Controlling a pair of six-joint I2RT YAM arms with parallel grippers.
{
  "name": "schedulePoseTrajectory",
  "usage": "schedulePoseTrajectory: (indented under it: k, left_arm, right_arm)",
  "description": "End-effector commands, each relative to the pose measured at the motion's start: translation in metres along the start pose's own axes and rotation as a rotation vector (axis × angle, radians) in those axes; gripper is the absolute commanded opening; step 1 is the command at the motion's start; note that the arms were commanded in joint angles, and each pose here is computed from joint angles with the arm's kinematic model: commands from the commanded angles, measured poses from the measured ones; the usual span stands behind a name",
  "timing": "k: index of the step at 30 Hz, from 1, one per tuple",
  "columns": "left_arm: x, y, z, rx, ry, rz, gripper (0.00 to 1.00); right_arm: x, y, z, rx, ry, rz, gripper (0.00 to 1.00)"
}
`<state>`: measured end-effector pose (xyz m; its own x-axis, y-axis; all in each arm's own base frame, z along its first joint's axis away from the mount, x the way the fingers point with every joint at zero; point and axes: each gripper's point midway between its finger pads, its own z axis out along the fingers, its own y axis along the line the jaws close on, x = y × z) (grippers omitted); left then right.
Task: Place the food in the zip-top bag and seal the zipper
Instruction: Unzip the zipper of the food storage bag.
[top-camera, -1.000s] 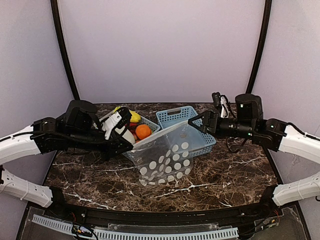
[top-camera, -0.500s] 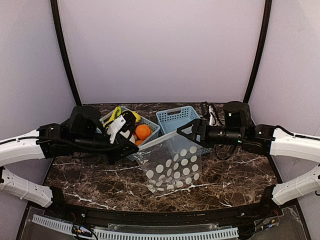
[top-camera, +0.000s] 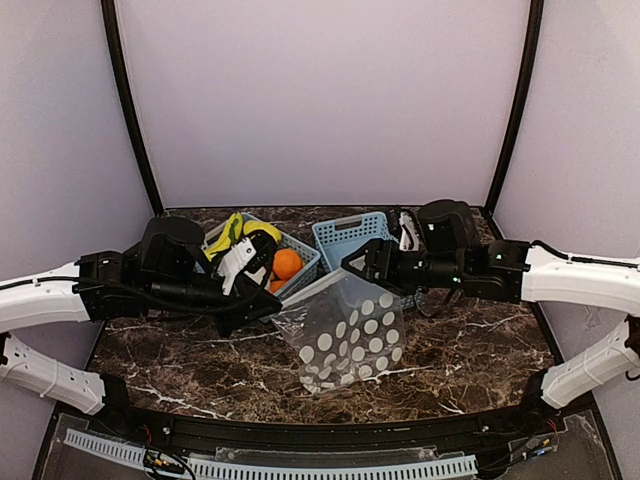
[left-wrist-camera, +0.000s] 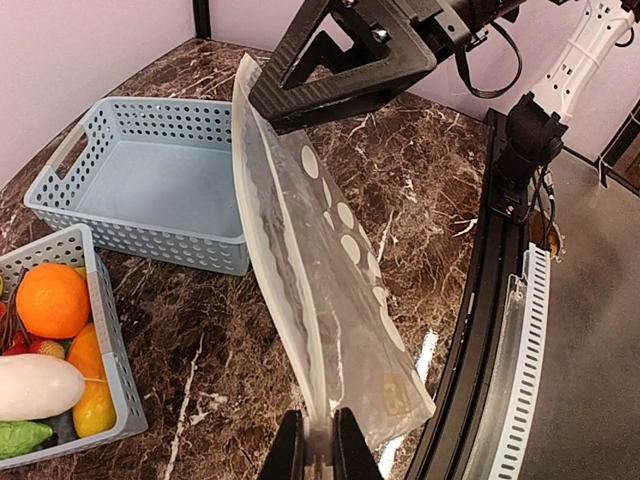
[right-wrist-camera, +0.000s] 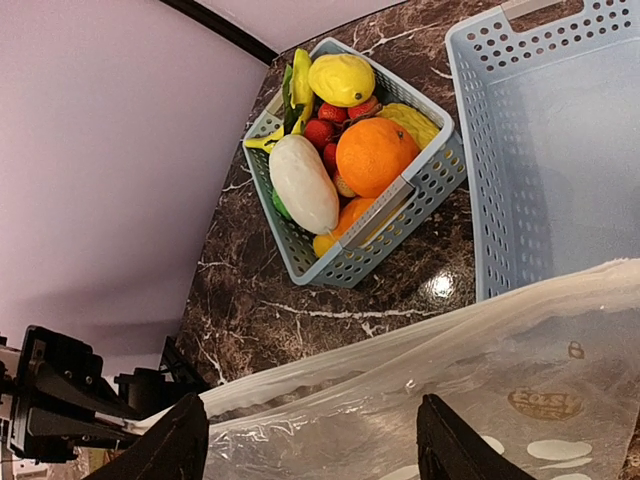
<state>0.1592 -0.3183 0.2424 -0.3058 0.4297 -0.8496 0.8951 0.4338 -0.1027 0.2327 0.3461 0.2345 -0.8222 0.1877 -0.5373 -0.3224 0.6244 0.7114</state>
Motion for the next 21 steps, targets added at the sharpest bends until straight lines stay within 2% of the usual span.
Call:
schedulePoseTrajectory:
  k: [1, 14, 19, 21]
  left_arm:
    - [0.003, -0.003, -0.002, -0.017, -0.002, 0.058, 0.01]
    - [0.002, -0.007, 0.002, -0.041, 0.009, 0.128, 0.01]
    - [0.003, -0.007, 0.003, -0.04, 0.012, 0.132, 0.01]
    - [0.002, -0.007, 0.002, -0.04, 0.008, 0.132, 0.01]
  right_arm:
    - [-0.009, -0.002, 0.003, 0.089, -0.023, -0.019, 0.7]
    - [0.0, -0.017, 0.015, 0.187, 0.013, -0.052, 0.6]
    - [0.002, -0.019, 0.017, 0.193, 0.019, -0.05, 0.48]
    - [0.001, -0.018, 0.017, 0.189, 0.017, -0.047, 0.46]
